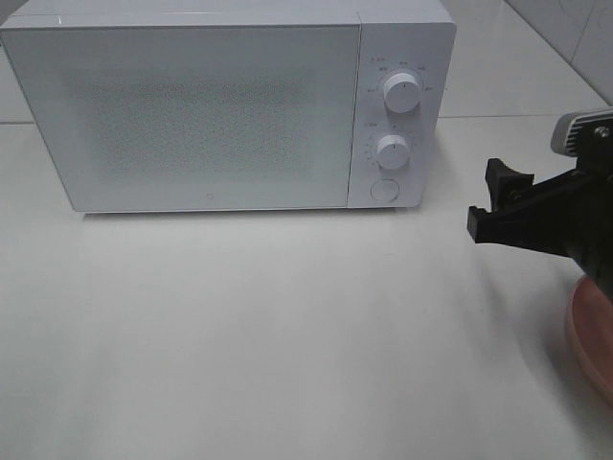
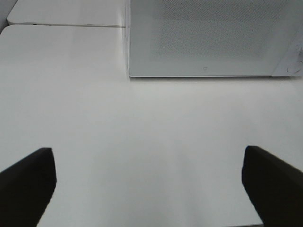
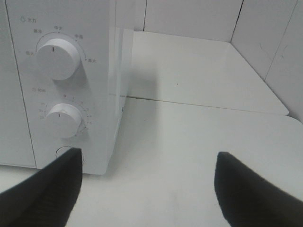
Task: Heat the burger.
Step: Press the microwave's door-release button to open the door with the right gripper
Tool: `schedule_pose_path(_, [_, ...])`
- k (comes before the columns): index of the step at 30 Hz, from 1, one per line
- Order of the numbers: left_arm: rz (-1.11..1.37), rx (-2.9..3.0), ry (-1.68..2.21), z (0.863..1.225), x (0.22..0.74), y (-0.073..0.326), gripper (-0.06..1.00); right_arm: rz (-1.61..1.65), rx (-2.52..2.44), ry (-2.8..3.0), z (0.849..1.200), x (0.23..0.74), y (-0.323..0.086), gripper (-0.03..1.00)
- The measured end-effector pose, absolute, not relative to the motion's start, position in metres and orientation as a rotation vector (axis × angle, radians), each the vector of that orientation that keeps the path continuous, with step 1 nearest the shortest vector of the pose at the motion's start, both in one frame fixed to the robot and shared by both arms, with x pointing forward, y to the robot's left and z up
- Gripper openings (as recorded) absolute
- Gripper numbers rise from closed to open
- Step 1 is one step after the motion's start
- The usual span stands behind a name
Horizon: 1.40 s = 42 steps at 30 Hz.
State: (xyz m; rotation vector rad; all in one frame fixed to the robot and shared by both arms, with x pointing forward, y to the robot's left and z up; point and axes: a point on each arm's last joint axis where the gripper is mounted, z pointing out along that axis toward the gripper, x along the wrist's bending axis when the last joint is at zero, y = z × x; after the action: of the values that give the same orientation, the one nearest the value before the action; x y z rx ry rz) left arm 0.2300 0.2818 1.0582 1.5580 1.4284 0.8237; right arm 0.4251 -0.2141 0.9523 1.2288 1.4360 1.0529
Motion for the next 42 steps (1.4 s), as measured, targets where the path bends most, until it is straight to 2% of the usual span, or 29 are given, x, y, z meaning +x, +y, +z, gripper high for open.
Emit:
schedule_pose_path(15, [0.824,1.558,1.428,1.058,0.23,0.282,0.99,1.027,1.265,1.504,0.933,0.445,-0.166,0.73])
schedule_pose_path(29, [0.824,1.558,1.428,1.058,0.23,0.282,0.99,1.034,1.303,1.522,0.926,0.455,-0.153,0.73])
schedule_pose_path(38, [0.824,1.558,1.428,1.058,0.23,0.282,0.99,1.281,1.666,1.323,0.923,0.454,-0.151,0.54])
schedule_pose_path(40, [0.824,1.558,1.428,1.058,0.23,0.282,0.99,1.355,1.812,1.235,0.921,0.454,-0.15,0.44])
schedule_pose_path(41, [0.824,1.558,1.428,1.058,0.23,0.282,0.99,1.355,1.812,1.235,0.921,0.454,-0.15,0.44])
schedule_pose_path(42, [0.824,1.558,1.428,1.058,0.23,0.282,0.99,1.401,1.895,1.171,0.921,0.453,-0.15,0.37])
